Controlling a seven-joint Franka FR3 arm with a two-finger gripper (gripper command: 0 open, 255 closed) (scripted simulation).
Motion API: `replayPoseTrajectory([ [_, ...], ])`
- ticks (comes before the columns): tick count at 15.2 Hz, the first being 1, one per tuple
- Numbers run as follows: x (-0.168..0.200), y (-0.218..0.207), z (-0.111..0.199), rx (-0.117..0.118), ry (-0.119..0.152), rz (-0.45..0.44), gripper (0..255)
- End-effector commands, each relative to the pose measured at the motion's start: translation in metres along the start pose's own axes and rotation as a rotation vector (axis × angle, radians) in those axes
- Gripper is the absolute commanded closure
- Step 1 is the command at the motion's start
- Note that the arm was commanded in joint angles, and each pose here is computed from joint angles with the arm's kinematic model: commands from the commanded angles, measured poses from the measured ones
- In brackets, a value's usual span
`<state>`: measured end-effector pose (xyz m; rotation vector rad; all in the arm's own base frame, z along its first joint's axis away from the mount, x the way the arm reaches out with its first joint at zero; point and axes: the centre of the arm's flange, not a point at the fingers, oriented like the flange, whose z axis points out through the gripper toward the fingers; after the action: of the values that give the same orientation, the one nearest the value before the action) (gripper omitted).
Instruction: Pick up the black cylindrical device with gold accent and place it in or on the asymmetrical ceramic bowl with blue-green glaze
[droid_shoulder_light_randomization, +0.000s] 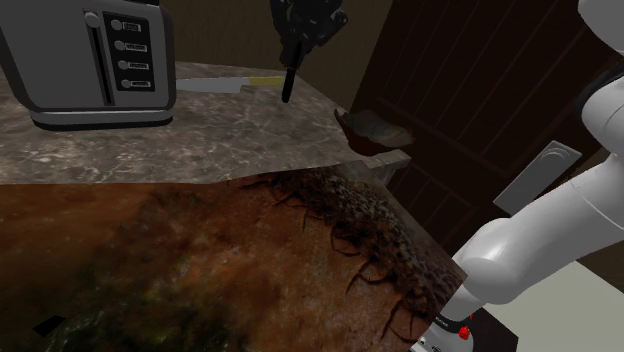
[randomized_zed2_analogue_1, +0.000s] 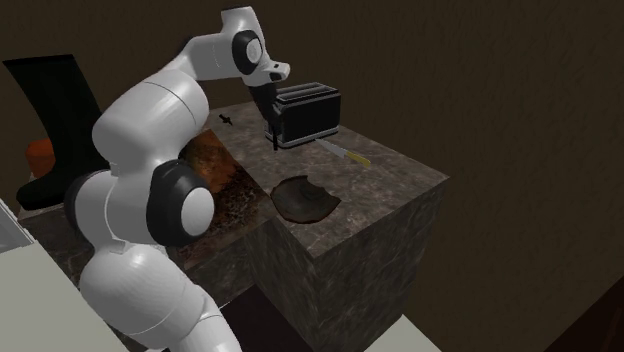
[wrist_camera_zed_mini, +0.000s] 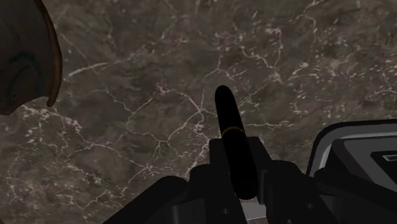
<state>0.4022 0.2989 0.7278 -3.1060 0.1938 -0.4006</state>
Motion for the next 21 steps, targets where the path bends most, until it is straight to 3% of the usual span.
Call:
replayPoseTrajectory([
  [1, 0.003, -0.001, -0.010, 0.000, 0.000, 0.000, 255],
  [8, 0.011, -0.002, -0.043, 0.000, 0.000, 0.000, 255],
  [21, -0.020, 0.164, -0.073, 0.000, 0.000, 0.000, 255],
])
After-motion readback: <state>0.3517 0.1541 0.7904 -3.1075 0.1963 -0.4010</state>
